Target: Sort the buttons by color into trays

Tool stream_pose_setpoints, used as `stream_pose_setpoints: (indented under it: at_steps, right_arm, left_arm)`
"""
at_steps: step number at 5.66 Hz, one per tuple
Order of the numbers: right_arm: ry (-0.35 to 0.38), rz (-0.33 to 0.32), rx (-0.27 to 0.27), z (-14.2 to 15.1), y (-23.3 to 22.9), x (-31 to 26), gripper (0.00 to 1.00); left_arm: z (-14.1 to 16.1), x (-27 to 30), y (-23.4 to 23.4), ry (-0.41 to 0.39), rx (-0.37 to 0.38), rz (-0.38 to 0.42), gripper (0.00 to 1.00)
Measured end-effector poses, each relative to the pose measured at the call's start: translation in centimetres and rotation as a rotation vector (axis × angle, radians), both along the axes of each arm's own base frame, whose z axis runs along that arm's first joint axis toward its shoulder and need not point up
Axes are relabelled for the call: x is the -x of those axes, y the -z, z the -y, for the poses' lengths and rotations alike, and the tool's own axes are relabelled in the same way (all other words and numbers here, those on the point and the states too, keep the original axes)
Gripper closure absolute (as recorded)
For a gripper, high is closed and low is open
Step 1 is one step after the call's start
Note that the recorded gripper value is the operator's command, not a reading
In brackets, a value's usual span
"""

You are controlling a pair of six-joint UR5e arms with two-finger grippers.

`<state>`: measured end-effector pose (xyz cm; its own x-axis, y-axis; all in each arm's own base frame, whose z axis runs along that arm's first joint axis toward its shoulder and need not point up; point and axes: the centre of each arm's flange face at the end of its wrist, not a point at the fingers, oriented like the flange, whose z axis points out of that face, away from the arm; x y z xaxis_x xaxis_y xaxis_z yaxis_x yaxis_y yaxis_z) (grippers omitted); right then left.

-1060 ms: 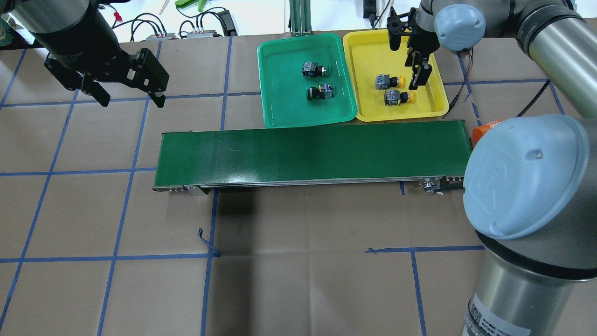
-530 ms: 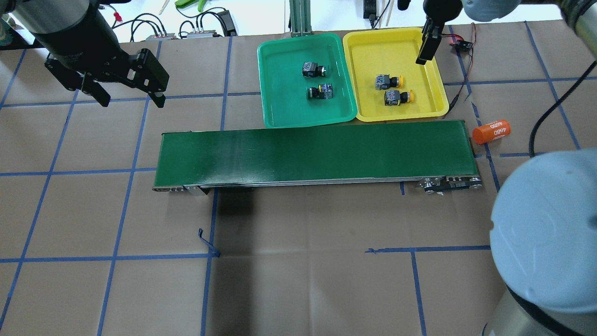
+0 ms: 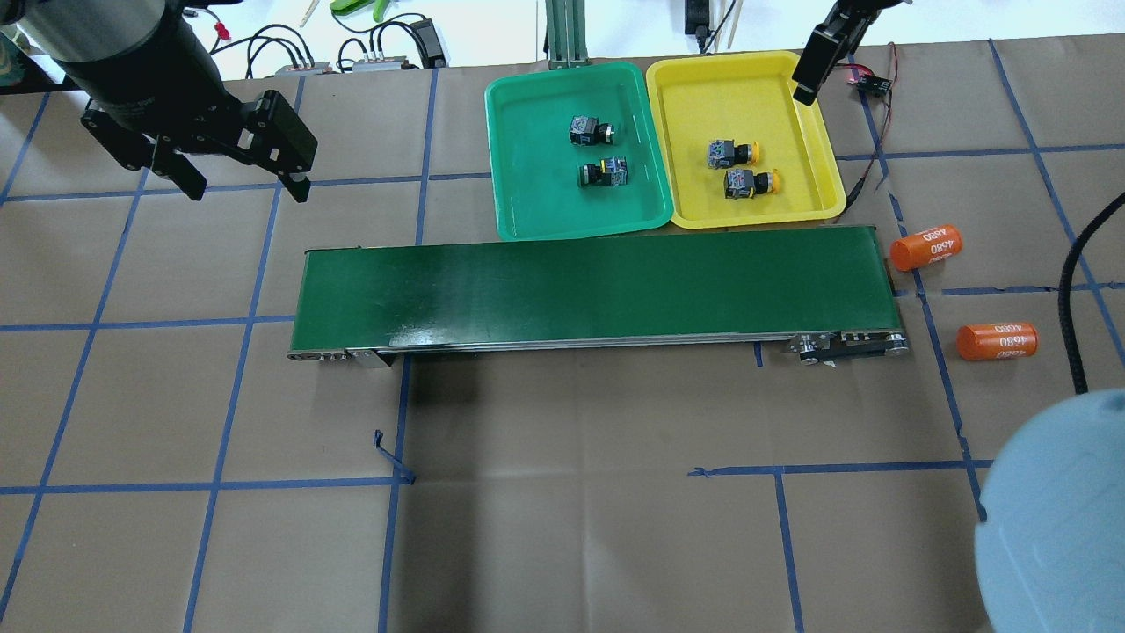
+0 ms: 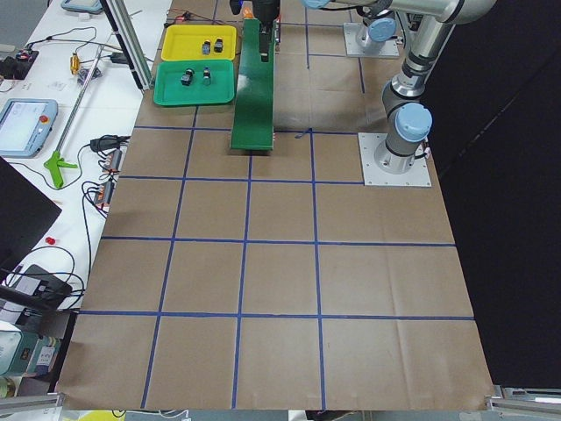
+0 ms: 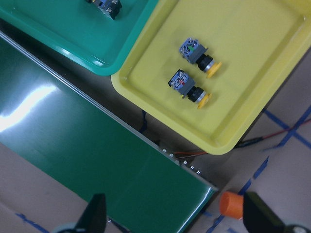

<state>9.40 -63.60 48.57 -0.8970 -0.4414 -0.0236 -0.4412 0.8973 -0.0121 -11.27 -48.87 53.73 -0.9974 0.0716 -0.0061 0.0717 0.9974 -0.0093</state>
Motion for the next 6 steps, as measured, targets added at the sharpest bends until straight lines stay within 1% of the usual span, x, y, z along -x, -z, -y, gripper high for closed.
stream_pose_setpoints:
  at_steps: [1, 2, 3, 4, 5, 6]
  right_arm:
    - [0.260, -0.002, -0.022, -1.8, -1.2, -0.5, 0.00]
    - [0.423, -0.009, -0.038, -4.6, -1.4, -2.2, 0.00]
    - [0.516, -0.016, -0.058, -8.9, -0.8, -4.1, 0.00]
    - [0.590, -0.017, -0.063, -13.3, 0.2, -5.0, 0.00]
    - [0.615, -0.011, -0.041, -15.9, 0.5, -5.2, 0.00]
    - [0.617, -0.005, -0.011, -16.4, -0.4, -5.2, 0.00]
  left_arm:
    - [0.0, 0.0, 0.0, 0.000, 0.000, 0.000, 0.02]
    - [0.0, 0.0, 0.0, 0.000, 0.000, 0.000, 0.02]
    - [0.0, 0.0, 0.0, 0.000, 0.000, 0.000, 0.02]
    - [0.0, 0.0, 0.0, 0.000, 0.000, 0.000, 0.02]
    - [0.0, 0.0, 0.0, 0.000, 0.000, 0.000, 0.02]
    - [0.0, 0.0, 0.0, 0.000, 0.000, 0.000, 0.02]
